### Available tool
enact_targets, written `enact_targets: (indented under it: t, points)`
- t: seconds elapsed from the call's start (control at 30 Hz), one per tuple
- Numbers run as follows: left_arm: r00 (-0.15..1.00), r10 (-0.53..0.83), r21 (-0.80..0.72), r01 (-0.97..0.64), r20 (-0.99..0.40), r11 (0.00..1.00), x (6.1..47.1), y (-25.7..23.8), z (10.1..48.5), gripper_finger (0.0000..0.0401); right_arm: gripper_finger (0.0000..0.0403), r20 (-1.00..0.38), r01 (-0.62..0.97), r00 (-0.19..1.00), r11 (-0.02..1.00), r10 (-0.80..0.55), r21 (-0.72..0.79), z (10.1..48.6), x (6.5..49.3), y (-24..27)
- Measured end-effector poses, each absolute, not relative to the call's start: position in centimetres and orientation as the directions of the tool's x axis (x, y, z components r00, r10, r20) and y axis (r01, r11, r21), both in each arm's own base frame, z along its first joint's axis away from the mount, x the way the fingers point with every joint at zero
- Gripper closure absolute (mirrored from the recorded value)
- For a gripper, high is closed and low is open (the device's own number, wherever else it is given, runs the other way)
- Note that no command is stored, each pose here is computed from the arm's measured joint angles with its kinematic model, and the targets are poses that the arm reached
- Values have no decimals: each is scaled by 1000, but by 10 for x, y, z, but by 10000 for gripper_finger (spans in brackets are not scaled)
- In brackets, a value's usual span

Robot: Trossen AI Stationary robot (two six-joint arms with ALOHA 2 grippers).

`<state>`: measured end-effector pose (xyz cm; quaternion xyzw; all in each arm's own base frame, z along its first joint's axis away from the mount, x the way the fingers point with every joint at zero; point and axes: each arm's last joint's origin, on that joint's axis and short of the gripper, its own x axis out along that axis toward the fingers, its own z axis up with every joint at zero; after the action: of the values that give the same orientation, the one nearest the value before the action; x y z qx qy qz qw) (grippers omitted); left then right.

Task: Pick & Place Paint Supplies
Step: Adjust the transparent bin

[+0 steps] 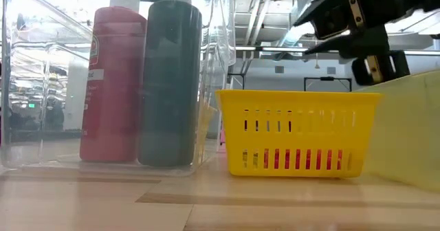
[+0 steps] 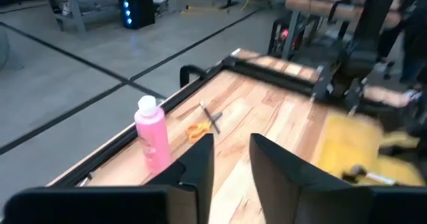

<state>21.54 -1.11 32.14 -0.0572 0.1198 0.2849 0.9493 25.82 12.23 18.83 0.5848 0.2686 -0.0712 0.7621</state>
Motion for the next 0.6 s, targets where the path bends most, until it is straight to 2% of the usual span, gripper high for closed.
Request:
enact_targets:
  t: [0.17, 0.3, 0.47, 0.6]
  points:
    - [736, 546, 5, -594, -400, 804, 231, -1, 295, 388, 336, -478, 415, 864, 311, 158, 855, 208, 247, 113]
    - [670, 507, 25, -590, -542, 807, 235, 9, 275, 399, 394, -426, 366, 895, 322, 136, 873, 223, 240, 107]
    - [668, 344, -12, -467, -659, 884, 248, 18, 257, 401, 400, -398, 343, 911, 334, 110, 878, 234, 234, 103]
    - [621, 346, 12, -475, -703, 880, 251, 23, 246, 401, 401, -402, 349, 911, 348, 93, 870, 237, 229, 100]
